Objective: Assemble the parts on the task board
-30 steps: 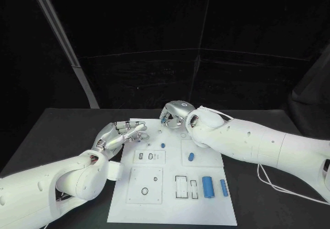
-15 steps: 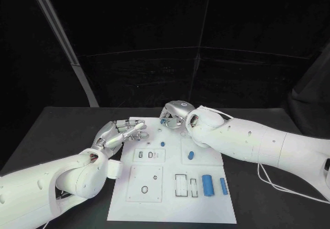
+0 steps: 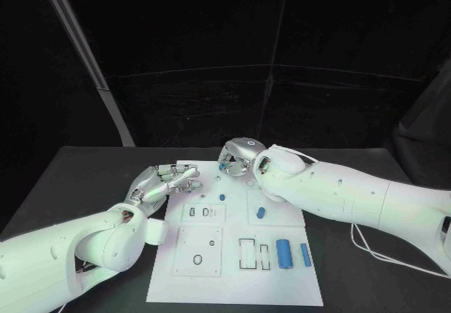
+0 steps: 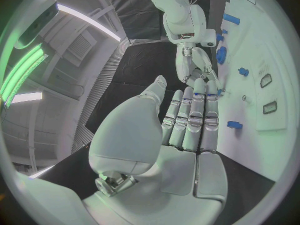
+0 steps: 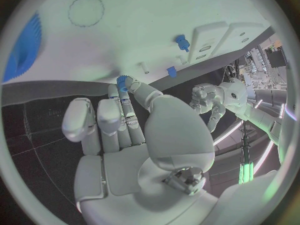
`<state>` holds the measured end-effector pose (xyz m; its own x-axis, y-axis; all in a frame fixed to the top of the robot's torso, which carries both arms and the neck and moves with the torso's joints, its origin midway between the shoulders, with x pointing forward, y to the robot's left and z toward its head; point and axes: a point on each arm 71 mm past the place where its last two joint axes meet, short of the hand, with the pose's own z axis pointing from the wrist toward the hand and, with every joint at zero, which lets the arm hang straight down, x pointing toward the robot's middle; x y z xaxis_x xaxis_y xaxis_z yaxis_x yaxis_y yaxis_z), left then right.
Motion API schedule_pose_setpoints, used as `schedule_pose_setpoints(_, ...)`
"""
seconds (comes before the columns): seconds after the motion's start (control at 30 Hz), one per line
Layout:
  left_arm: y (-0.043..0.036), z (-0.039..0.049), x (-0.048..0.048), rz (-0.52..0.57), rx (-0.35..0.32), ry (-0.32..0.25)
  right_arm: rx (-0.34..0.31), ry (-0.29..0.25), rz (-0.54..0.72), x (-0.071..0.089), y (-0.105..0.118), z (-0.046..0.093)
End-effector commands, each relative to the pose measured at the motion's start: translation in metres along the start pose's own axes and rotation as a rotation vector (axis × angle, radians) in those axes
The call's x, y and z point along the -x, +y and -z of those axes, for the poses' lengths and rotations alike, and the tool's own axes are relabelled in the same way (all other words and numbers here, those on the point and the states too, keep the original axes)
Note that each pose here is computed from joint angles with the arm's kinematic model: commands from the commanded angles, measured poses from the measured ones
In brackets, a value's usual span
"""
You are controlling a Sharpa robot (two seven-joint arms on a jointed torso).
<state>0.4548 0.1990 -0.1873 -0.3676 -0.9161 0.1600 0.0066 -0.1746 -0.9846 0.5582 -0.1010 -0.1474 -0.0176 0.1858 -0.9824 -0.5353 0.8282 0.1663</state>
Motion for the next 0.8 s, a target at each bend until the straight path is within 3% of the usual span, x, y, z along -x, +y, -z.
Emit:
schedule_pose_setpoints(0.03,-0.0012,-0.0005,-0.0010,-0.001,-0.004,0.009,-0.015,-0.010,-0.016,0.001,0.000,-0.001)
schedule_pose_setpoints(0.37,-0.0005,-0.0009,0.0014,0.011,0.005,-0.003,-0.038,-0.024,-0.062,0.005,-0.003,0.007)
schedule_pose_setpoints(0.6,-0.0008,0.0003,0.0033,0.016,0.008,-0.007,-0.139,-0.041,-0.155,0.026,-0.030,0.039)
schedule_pose_setpoints(0.8,-0.0011,0.0006,0.0042,0.025,0.006,0.002,-0.215,0.049,-0.203,0.036,-0.051,0.076)
